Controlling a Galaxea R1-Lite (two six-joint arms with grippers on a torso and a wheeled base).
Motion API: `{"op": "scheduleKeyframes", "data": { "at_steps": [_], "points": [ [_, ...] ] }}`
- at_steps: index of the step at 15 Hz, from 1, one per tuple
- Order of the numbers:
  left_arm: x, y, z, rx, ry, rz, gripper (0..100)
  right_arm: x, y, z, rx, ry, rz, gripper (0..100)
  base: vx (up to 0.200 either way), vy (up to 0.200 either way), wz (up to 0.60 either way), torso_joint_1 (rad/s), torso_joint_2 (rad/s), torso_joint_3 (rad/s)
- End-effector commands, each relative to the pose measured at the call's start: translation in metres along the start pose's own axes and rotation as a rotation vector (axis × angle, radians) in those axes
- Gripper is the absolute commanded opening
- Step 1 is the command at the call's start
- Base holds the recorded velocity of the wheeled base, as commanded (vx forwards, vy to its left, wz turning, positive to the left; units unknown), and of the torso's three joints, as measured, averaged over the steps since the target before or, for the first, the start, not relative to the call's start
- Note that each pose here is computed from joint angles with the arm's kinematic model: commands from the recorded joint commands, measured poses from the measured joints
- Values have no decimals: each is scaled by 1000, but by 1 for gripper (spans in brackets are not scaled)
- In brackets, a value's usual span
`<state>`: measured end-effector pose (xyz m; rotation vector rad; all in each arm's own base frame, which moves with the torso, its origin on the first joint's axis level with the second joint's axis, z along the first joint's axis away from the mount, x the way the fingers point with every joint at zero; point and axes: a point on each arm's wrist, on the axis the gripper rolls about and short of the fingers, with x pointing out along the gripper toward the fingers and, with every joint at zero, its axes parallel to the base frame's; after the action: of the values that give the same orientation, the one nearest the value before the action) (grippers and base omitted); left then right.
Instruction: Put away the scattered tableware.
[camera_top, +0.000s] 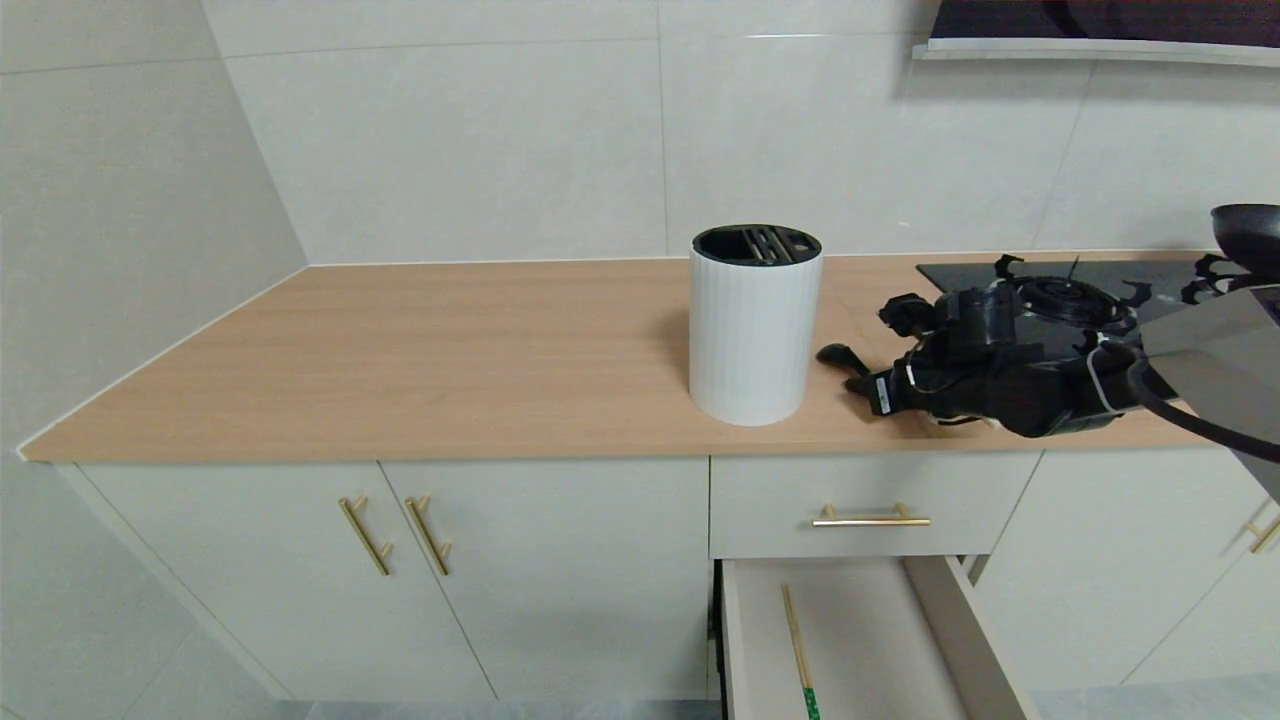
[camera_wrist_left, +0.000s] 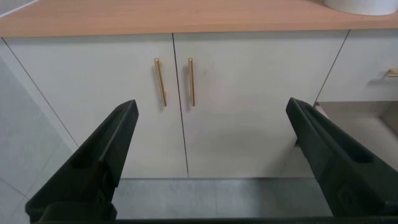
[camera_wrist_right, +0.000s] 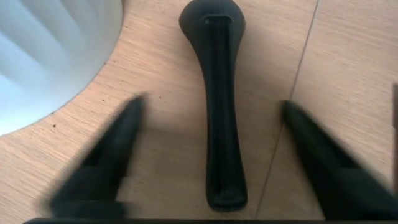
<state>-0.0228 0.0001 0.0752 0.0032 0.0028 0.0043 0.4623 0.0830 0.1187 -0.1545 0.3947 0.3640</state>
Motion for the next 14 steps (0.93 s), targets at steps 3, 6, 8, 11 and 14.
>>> {"op": "scheduleKeyframes", "data": {
  "at_steps": [3,6,8,11,14],
  "points": [
    [0,0,0,0,0,0,100,3,0,-3,2,8,2,0,0,0,0,0,0,0],
    [0,0,0,0,0,0,100,-2,2,5,43,-5,-3,0,0,0,0,0,0,0],
    [0,0,0,0,0,0,100,-29,4,28,121,-3,-20,0,0,0,0,0,0,0],
    [0,0,0,0,0,0,100,-92,15,55,244,39,-116,0,0,0,0,0,0,0],
    [0,0,0,0,-1,0,100,-155,25,58,281,15,-125,0,0,0,0,0,0,0]
  ]
}}
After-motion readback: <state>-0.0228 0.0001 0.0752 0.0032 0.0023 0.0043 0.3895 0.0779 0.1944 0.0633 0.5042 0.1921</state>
